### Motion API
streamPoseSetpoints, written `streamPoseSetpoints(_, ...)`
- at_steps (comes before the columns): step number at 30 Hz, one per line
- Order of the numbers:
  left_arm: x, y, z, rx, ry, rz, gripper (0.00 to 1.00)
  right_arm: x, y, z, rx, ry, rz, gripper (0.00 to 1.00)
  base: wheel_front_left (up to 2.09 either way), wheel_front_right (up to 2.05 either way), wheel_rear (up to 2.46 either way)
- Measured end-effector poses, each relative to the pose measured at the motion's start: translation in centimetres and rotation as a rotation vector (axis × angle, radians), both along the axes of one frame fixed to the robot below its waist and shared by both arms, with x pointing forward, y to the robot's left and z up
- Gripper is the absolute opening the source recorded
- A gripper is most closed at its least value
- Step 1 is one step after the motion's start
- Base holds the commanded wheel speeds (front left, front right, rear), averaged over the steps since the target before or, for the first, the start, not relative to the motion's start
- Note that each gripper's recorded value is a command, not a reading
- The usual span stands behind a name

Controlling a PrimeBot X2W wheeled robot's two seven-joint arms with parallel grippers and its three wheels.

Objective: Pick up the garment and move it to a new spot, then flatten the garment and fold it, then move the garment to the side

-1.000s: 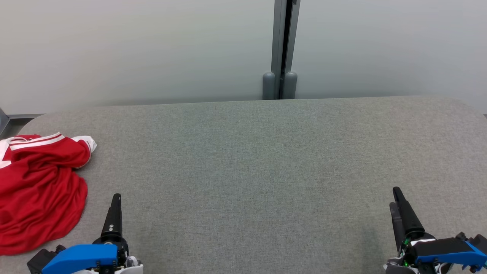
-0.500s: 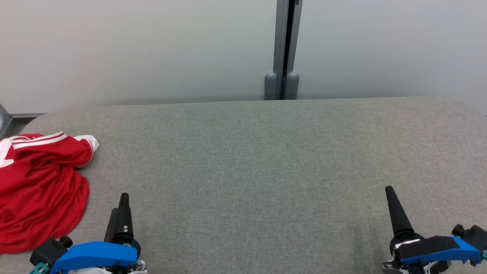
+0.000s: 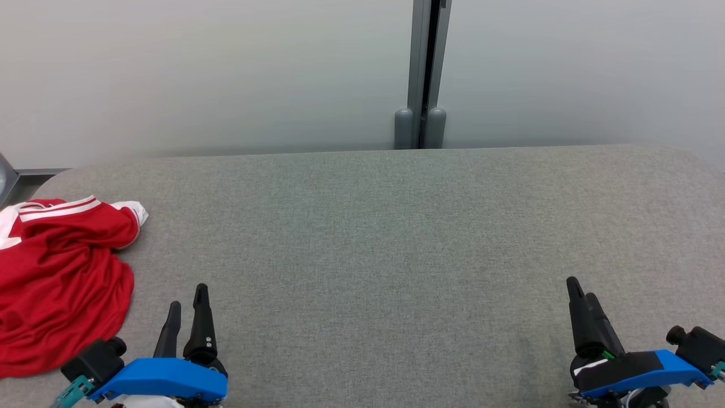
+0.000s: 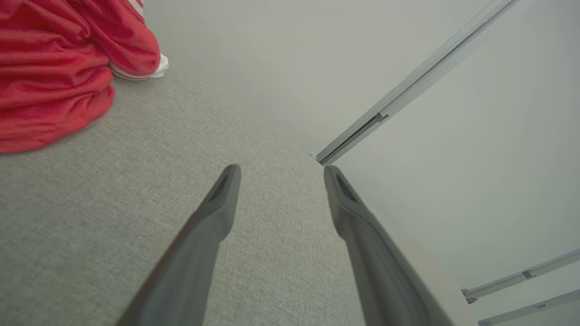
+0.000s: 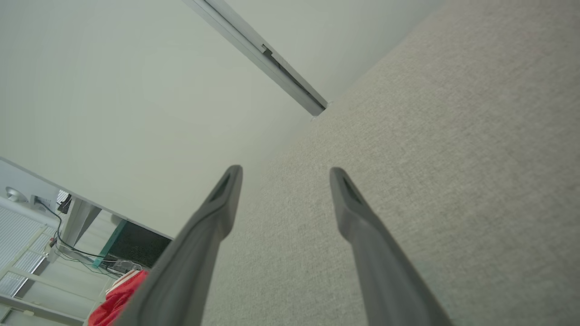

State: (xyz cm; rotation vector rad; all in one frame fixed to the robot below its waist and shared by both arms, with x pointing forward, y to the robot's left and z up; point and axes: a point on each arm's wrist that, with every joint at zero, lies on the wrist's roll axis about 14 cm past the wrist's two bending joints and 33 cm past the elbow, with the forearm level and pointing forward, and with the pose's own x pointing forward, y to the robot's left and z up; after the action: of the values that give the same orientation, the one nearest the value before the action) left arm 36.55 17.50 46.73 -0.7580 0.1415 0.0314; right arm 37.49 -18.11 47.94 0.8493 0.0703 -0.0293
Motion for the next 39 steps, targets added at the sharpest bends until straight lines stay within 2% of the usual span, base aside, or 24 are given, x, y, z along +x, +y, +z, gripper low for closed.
streamPoseSetpoints(19, 0.0, -0.9, 0.8, 0.265, -0.057, -0.057, 1.00, 0.1, 0.2, 0.3, -0.224, -0.023, 0.026, 1.00, 0.00, 0.00, 0.00)
streamPoseSetpoints(39, -0.1, -1.9, 1.2, 0.464, -0.112, -0.115, 1.00, 0.1, 0.6, 0.8, -0.408, -0.057, 0.053, 1.00, 0.00, 0.00, 0.00)
